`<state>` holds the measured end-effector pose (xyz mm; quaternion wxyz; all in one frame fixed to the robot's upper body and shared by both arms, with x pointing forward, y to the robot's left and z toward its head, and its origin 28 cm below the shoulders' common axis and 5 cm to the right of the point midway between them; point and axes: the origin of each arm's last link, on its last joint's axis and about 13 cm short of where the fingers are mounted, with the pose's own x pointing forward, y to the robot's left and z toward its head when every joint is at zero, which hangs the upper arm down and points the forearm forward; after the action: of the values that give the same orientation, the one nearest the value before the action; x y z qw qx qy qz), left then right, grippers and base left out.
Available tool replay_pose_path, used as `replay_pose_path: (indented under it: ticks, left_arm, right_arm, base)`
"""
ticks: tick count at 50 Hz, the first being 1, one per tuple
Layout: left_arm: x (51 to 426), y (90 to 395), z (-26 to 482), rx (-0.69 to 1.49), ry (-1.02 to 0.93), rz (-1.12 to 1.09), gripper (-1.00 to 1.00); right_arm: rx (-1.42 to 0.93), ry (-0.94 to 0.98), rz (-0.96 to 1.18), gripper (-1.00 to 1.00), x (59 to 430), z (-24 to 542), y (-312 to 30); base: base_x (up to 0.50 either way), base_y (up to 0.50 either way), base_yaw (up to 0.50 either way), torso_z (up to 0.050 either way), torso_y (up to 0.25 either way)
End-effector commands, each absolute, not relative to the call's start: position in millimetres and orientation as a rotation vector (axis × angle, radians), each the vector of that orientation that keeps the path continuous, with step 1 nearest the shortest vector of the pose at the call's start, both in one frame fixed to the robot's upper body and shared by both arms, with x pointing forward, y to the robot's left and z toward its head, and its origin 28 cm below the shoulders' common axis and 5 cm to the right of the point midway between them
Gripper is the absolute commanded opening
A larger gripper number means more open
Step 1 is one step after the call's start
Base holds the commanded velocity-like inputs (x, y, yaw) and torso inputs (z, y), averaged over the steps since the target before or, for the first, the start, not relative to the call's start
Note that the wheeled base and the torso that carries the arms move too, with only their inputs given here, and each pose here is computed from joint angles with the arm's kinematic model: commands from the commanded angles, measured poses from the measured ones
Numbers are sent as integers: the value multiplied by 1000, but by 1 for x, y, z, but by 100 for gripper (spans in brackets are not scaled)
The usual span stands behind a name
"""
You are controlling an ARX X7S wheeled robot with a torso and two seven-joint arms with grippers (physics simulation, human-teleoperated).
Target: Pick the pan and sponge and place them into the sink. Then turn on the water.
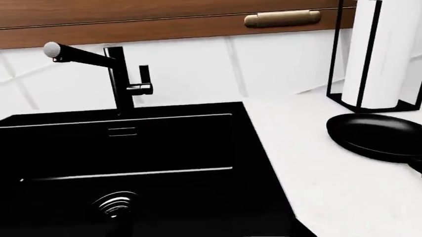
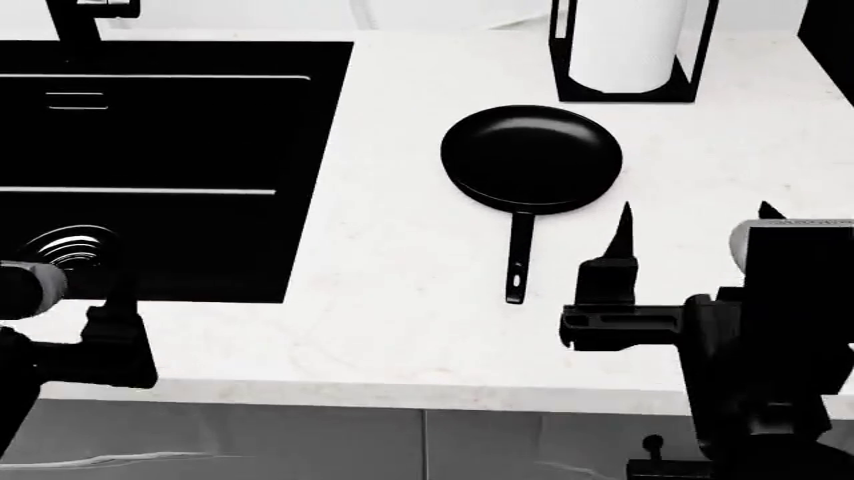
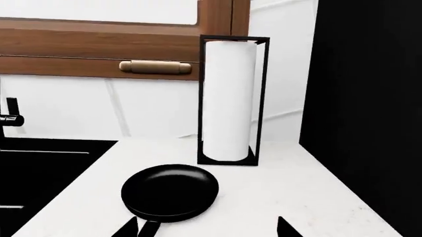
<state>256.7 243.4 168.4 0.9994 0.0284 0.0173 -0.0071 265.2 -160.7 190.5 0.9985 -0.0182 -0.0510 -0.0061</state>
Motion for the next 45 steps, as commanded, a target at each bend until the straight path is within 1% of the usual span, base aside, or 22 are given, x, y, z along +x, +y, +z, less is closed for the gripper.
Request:
replay_pose_path:
  ticks: [1, 4, 9, 13, 31, 38, 45]
  left_arm:
    - [260, 265, 190, 62, 84, -17, 100]
    - [259, 269, 195, 70, 75, 3, 100]
    - [255, 274, 199, 74, 74, 16, 100]
    - [259, 269, 188, 87, 108, -13, 100]
    - [258, 271, 191, 91, 97, -13, 100]
    - [256, 273, 191, 94, 97, -10, 100]
    - [258, 271, 190, 95, 101, -15, 100]
  right_arm:
    - [-27, -60, -8, 100, 269, 210, -183]
    - [-28, -73, -31, 100, 266, 213, -188]
    - [-80, -33, -13, 100, 265, 205, -189]
    - [-59, -31, -22, 100, 263, 204, -191]
    - [-64, -14, -38, 100, 259, 201, -195]
    - [-56, 1, -40, 100, 258, 193, -194]
    - [-54, -4, -46, 100, 255, 193, -196]
  base:
    - [27, 0, 0, 0, 0]
    - [160, 0, 0, 0, 0]
    - [312, 0, 0, 0, 0]
    - [382, 0, 0, 0, 0]
    - [378, 10, 0, 0, 0]
    - [291, 261, 0, 0, 0]
    - [97, 357, 0, 0, 0]
